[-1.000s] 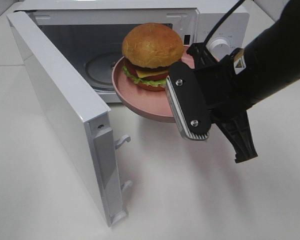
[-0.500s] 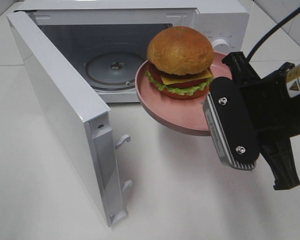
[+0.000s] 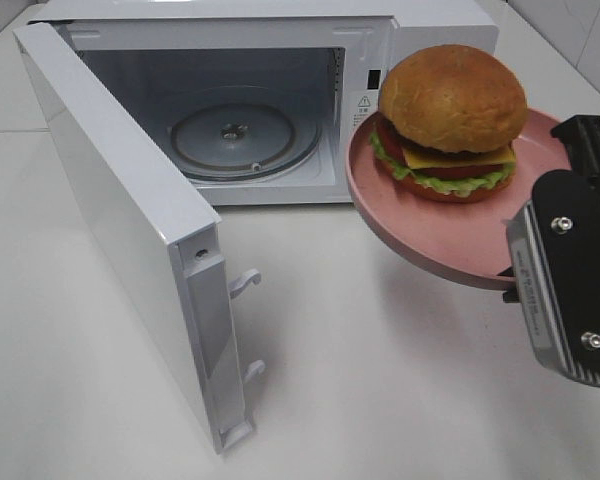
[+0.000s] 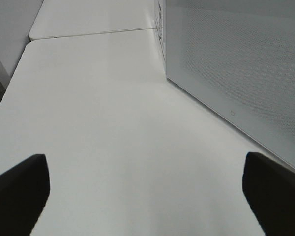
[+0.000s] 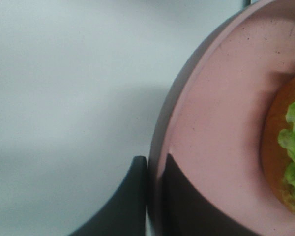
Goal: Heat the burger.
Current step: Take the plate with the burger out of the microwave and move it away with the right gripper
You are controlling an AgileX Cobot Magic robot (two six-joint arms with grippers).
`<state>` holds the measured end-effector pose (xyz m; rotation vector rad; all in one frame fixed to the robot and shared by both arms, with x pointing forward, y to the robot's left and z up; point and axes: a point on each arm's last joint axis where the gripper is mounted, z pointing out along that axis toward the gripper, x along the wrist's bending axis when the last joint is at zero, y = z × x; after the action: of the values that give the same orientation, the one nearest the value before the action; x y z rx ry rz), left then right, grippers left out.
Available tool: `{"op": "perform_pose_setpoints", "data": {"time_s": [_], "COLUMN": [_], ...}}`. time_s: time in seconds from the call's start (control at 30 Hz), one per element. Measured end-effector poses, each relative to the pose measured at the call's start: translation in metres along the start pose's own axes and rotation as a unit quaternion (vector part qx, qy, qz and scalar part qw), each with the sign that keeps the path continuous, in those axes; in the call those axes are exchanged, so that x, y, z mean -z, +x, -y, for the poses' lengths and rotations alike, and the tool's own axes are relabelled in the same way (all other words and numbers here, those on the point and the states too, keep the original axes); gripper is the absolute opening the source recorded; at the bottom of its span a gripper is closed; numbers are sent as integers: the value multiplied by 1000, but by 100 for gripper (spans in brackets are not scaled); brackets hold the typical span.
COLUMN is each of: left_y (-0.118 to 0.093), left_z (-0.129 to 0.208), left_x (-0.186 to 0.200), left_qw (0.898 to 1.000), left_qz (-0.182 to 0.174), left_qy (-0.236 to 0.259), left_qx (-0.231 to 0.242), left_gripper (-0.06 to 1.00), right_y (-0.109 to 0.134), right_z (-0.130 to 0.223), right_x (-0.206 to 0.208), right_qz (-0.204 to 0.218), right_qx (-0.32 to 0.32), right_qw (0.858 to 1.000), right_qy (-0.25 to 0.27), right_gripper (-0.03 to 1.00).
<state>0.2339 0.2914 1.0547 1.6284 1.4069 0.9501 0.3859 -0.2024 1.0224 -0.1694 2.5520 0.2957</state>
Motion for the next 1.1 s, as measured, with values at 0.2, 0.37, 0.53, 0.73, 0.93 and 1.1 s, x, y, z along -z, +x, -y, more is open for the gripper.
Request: {"op": "perform_pose_setpoints", "data": {"time_s": [0.2, 0.37, 0.53, 0.73, 0.93, 1.1], "left_y": [0, 0, 0, 0, 0, 0], "left_z": [0, 0, 0, 0, 0, 0], "left_x": [0, 0, 0, 0, 0, 0], "left_qw": [1000, 1000, 1000, 1000, 1000, 1000], "left_qz": [0, 0, 0, 0, 0, 0], "left_qy": [0, 0, 0, 0, 0, 0], "left_qx": [0, 0, 0, 0, 0, 0], "left_gripper": [99, 99, 99, 99, 99, 99], "right_y": [7, 6, 4, 0, -2, -4], "right_z": [9, 22, 36, 51, 71, 81], "right_x": [9, 11, 11, 12, 13, 10], "right_qz": [11, 20, 28, 47, 63, 75], "right_qx": [-26, -72, -115, -169, -266, -317], "right_qw": [999, 996, 989, 976, 944, 921], "right_qy": [19, 53, 92, 129, 186, 212], "right_gripper": [5, 5, 5, 5, 5, 5]}}
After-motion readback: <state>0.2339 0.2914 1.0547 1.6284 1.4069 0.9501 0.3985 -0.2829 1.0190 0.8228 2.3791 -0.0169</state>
